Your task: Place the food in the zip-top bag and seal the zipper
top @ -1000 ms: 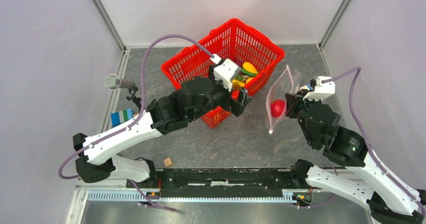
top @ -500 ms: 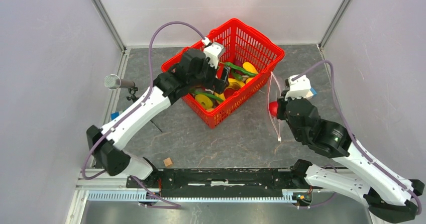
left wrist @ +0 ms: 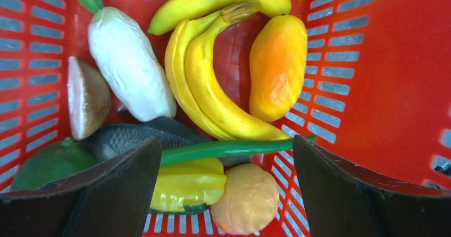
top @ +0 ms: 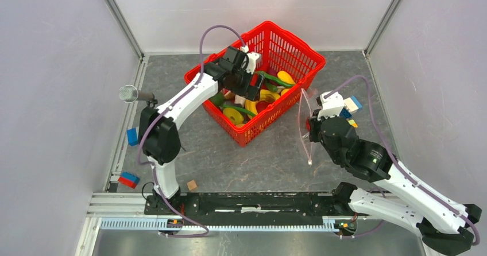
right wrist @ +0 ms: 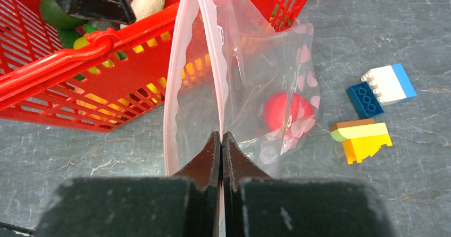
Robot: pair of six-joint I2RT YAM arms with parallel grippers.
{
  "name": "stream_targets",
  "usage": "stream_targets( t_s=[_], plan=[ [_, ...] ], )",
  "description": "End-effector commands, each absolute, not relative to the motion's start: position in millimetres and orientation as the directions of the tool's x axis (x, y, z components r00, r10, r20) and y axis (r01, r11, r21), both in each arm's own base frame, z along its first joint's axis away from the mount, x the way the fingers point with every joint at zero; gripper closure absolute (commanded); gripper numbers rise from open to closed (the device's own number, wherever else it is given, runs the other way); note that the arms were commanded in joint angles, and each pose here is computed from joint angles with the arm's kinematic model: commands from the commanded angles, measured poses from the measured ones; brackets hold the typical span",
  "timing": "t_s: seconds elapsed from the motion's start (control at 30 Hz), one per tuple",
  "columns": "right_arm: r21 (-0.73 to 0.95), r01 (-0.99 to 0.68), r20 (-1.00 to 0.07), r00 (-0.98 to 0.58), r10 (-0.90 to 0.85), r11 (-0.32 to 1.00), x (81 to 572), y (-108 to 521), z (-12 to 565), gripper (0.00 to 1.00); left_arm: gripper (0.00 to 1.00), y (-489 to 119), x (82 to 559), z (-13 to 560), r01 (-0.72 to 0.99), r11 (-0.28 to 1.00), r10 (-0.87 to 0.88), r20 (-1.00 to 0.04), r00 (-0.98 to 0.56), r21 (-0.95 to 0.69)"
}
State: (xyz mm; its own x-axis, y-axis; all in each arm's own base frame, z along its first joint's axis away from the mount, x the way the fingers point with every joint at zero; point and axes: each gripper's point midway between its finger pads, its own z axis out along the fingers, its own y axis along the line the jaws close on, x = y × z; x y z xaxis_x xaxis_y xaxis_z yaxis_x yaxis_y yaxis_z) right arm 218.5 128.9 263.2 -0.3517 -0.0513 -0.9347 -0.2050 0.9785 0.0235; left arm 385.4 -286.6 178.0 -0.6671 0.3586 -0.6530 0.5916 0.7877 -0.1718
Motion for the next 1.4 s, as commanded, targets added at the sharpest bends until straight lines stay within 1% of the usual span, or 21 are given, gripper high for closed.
stream_targets(
  t_s=[0.0,0.13,0.23,0.4,0.5,0.6,0.63,0.73,0.77,0.93,1.03,1.1,1.17,1.2,1.27,1.37],
  plan=[
    [0.060,-0.238,-0.941,-0.338,-0.025,0.969,220.5,141.0,266.6,0.99,0.04,-300.2,394.1,167.6,0.605,0.770,0.373,-0.630,-0.682,-0.200],
    [0.057,-0.247,-0.940,-0.340,-0.032,0.967,221.5,144.3,264.0,0.99,0.12,-304.6,398.1,131.6,0.556,0.799,0.353,-0.570,-0.742,-0.229],
    [0.059,-0.255,-0.939,-0.342,-0.033,0.965,221.4,146.3,262.6,0.99,0.18,-297.5,401.5,108.8,0.514,0.833,0.348,-0.530,-0.773,-0.203],
    [0.064,-0.258,-0.938,-0.345,-0.030,0.964,221.4,147.8,260.0,0.99,0.27,-297.1,392.2,92.1,0.515,0.829,0.357,-0.501,-0.788,-0.219],
    [0.075,-0.261,-0.939,-0.344,-0.020,0.962,221.9,150.2,260.7,0.98,0.40,-296.8,387.9,86.7,0.518,0.827,0.367,-0.489,-0.791,-0.217],
    [0.088,-0.266,-0.939,-0.345,-0.009,0.960,221.4,151.7,261.8,0.98,0.58,-295.1,385.3,86.7,0.519,0.827,0.368,-0.489,-0.791,-0.216],
    [0.092,-0.267,-0.938,-0.346,-0.006,0.959,220.9,152.1,261.9,0.98,0.61,-294.8,384.8,87.9,0.519,0.827,0.366,-0.493,-0.789,-0.216],
    [0.103,-0.266,-0.938,-0.348,0.004,0.959,219.7,151.5,261.8,0.98,0.66,-294.8,385.1,104.2,0.517,0.827,0.342,-0.533,-0.774,-0.220],
    [0.110,-0.265,-0.937,-0.348,0.011,0.958,219.1,151.4,262.0,0.98,0.68,-294.3,386.1,112.3,0.515,0.829,0.328,-0.557,-0.763,-0.218],
    [0.139,-0.260,-0.937,-0.346,0.042,0.956,216.3,149.1,263.3,0.98,0.74,-283.3,391.8,156.8,0.481,0.857,0.247,-0.672,-0.698,-0.185],
    [0.157,-0.253,-0.937,-0.343,0.063,0.954,215.2,147.7,262.8,0.98,0.76,-275.5,394.4,186.8,0.454,0.873,0.175,-0.753,-0.634,-0.179],
    [0.167,-0.250,-0.937,-0.341,0.075,0.954,214.6,147.0,262.3,0.98,0.76,-272.3,393.9,203.8,0.447,0.874,0.133,-0.794,-0.593,-0.188],
    [0.176,-0.248,-0.937,-0.340,0.084,0.953,214.2,146.5,262.7,0.98,0.75,-273.1,392.9,210.1,0.453,0.870,0.115,-0.811,-0.574,-0.198],
    [0.178,-0.248,-0.936,-0.341,0.087,0.952,214.1,146.7,262.2,0.98,0.70,-275.0,393.0,209.0,0.460,0.864,0.118,-0.807,-0.578,-0.203],
    [0.182,-0.248,-0.935,-0.342,0.089,0.952,214.0,147.2,261.1,0.98,0.47,-281.0,394.8,197.6,0.471,0.854,0.138,-0.777,-0.614,-0.220],
    [0.182,-0.252,-0.934,-0.346,0.087,0.951,213.8,148.3,259.2,0.97,0.34,-293.3,402.2,172.3,0.461,0.850,0.148,-0.725,-0.672,-0.254]
  ],
)
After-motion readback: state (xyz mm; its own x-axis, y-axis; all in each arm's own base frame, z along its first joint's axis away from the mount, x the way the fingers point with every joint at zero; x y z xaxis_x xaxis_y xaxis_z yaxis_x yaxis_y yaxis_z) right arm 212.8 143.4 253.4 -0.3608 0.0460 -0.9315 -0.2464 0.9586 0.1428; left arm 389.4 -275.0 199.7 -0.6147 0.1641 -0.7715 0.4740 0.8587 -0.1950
